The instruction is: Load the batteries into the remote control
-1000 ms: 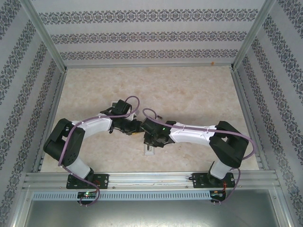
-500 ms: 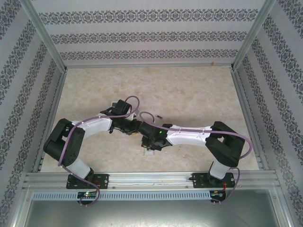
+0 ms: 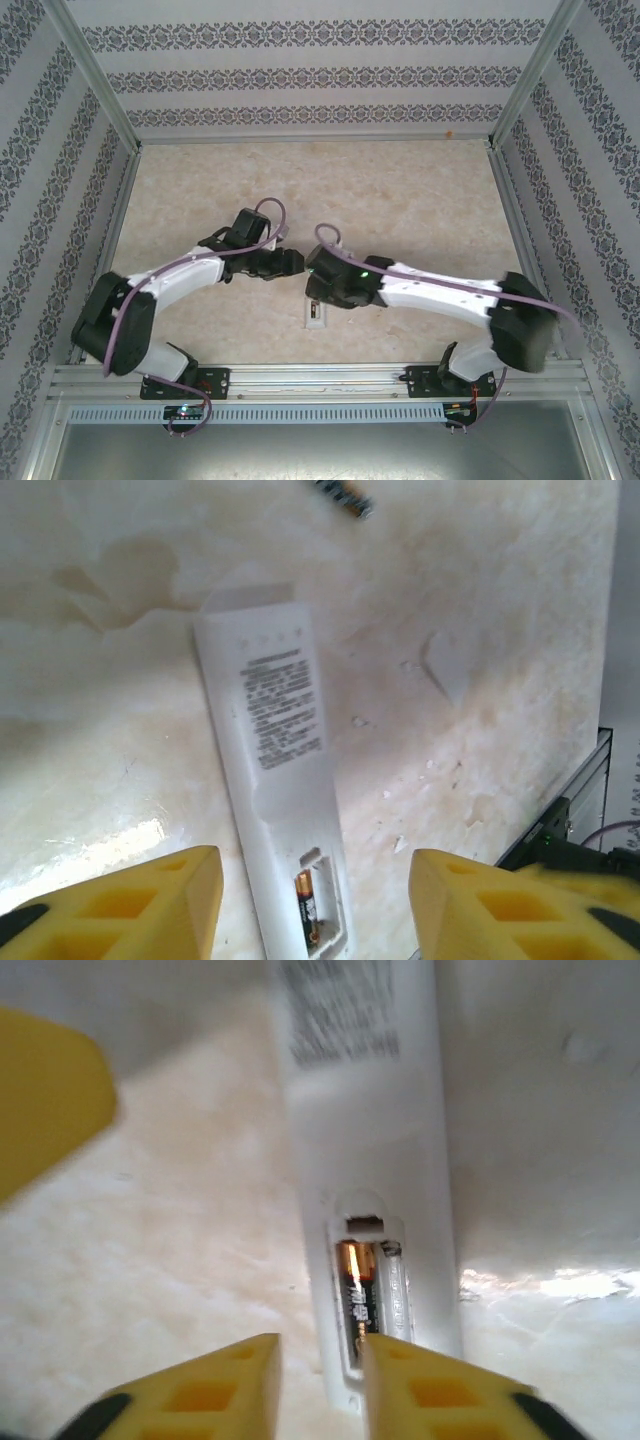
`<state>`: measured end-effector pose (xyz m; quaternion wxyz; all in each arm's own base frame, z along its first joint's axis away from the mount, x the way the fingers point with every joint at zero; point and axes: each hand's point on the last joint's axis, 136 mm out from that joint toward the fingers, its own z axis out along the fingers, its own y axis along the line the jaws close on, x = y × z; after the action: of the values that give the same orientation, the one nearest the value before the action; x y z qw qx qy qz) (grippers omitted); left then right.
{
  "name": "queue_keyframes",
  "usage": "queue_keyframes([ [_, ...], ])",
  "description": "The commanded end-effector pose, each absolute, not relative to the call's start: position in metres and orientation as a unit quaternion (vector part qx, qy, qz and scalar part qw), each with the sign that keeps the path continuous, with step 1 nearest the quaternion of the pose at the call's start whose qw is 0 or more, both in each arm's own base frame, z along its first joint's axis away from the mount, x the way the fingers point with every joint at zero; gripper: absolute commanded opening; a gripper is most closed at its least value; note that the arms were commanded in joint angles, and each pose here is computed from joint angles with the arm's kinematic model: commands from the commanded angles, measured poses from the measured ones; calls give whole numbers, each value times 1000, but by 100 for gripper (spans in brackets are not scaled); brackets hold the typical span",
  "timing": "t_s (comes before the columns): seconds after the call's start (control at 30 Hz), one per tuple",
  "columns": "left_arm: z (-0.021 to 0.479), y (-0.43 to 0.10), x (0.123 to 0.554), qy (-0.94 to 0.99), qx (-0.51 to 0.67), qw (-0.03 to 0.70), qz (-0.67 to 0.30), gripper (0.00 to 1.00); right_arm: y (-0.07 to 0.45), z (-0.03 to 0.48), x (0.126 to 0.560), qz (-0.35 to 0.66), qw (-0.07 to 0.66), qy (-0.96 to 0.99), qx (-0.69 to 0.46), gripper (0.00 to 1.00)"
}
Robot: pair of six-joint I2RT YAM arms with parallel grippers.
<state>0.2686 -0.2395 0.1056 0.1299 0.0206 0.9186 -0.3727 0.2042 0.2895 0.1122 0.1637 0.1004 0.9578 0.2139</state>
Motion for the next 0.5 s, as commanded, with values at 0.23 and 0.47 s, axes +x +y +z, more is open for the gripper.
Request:
queue_keyframes([
  [0.23,205,-188,271,891,23,334,-307,78,182,108,264,68,171,983,2,58],
  [0.47,220,-176,266,889,38,359,-282,87,206,77,312,26,69,986,-149,53],
])
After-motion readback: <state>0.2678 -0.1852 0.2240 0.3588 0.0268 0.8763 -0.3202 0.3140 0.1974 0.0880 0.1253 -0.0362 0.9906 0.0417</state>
